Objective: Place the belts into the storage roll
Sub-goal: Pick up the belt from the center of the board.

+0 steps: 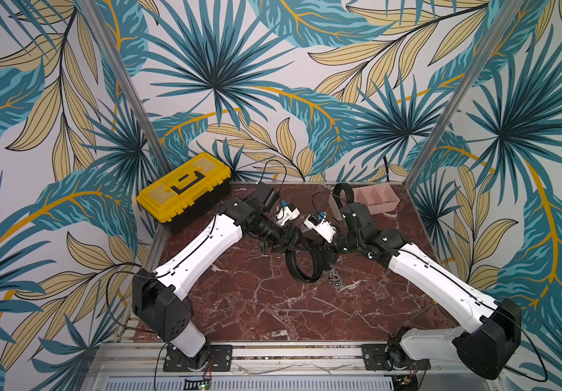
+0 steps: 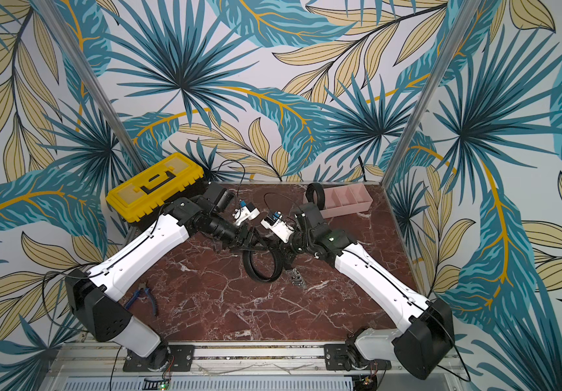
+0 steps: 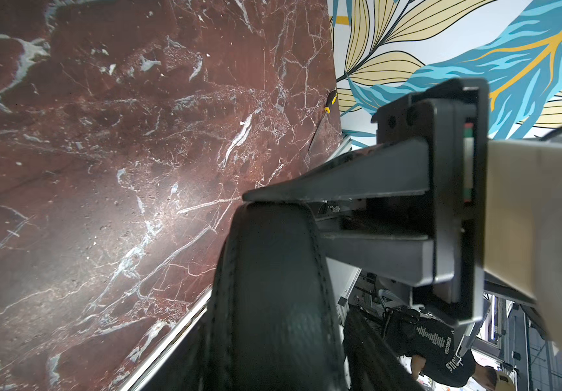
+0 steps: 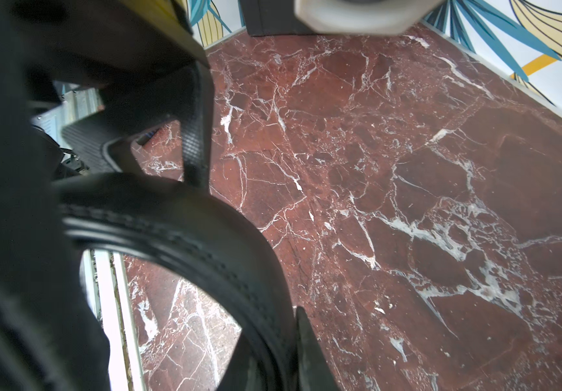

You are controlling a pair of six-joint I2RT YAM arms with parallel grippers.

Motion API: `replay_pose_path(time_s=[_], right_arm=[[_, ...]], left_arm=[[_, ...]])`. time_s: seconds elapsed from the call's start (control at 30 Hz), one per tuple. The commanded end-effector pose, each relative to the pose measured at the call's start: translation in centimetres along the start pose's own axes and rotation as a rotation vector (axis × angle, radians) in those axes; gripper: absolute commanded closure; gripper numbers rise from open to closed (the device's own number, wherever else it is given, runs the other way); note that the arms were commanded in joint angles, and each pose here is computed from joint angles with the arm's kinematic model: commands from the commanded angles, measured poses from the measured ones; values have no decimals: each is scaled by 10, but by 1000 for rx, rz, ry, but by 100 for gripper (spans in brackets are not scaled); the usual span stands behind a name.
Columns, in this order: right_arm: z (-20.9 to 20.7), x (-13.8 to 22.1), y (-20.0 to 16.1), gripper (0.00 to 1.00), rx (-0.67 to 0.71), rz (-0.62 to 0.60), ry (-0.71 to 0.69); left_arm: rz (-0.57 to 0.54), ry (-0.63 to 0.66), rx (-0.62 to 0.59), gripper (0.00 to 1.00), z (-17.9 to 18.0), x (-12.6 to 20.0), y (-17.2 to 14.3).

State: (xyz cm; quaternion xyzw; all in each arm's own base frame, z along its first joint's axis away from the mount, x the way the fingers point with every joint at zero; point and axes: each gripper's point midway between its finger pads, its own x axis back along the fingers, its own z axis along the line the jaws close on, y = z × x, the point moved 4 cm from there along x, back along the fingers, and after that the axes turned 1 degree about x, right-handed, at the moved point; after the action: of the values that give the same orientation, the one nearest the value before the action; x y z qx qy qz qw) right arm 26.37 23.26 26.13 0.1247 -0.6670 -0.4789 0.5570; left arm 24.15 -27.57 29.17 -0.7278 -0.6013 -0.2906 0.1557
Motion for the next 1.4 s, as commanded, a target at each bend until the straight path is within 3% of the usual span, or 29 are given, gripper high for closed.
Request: replay_pose_path(time_s=[0.0,0.23,0.43,0.57,0.67,0.8,0.97,1.17,1.37], right_arm=[[1,2,-1,96,-20,0,-13],[-8,-6,1,96,-106,28,-38],[-7,-7,3,96,-121,13,-31],[-6,-7,-1,96,-134,13,-32],[-8,-7,-2,97,-156,4,-46],[-13,-12,-4,96,-185,9,-64],[-22,-30,-12,89,-233,46,-82],[-31,-56,-20,69,-363,85,-74],[-37,-51,-10,52,-422,21,-99]], left_arm=[[-6,25,-11,39,1,3,-8],[-58,105,-2,33,10,11,-22],[-50,118,20,39,16,9,-27],[-20,123,11,55,14,-3,-23],[-6,120,12,76,12,-9,-20],[-14,125,16,91,11,-8,-18],[-47,143,45,100,8,-4,-15],[-100,209,102,100,4,7,-8],[-110,301,109,100,-3,22,-8]])
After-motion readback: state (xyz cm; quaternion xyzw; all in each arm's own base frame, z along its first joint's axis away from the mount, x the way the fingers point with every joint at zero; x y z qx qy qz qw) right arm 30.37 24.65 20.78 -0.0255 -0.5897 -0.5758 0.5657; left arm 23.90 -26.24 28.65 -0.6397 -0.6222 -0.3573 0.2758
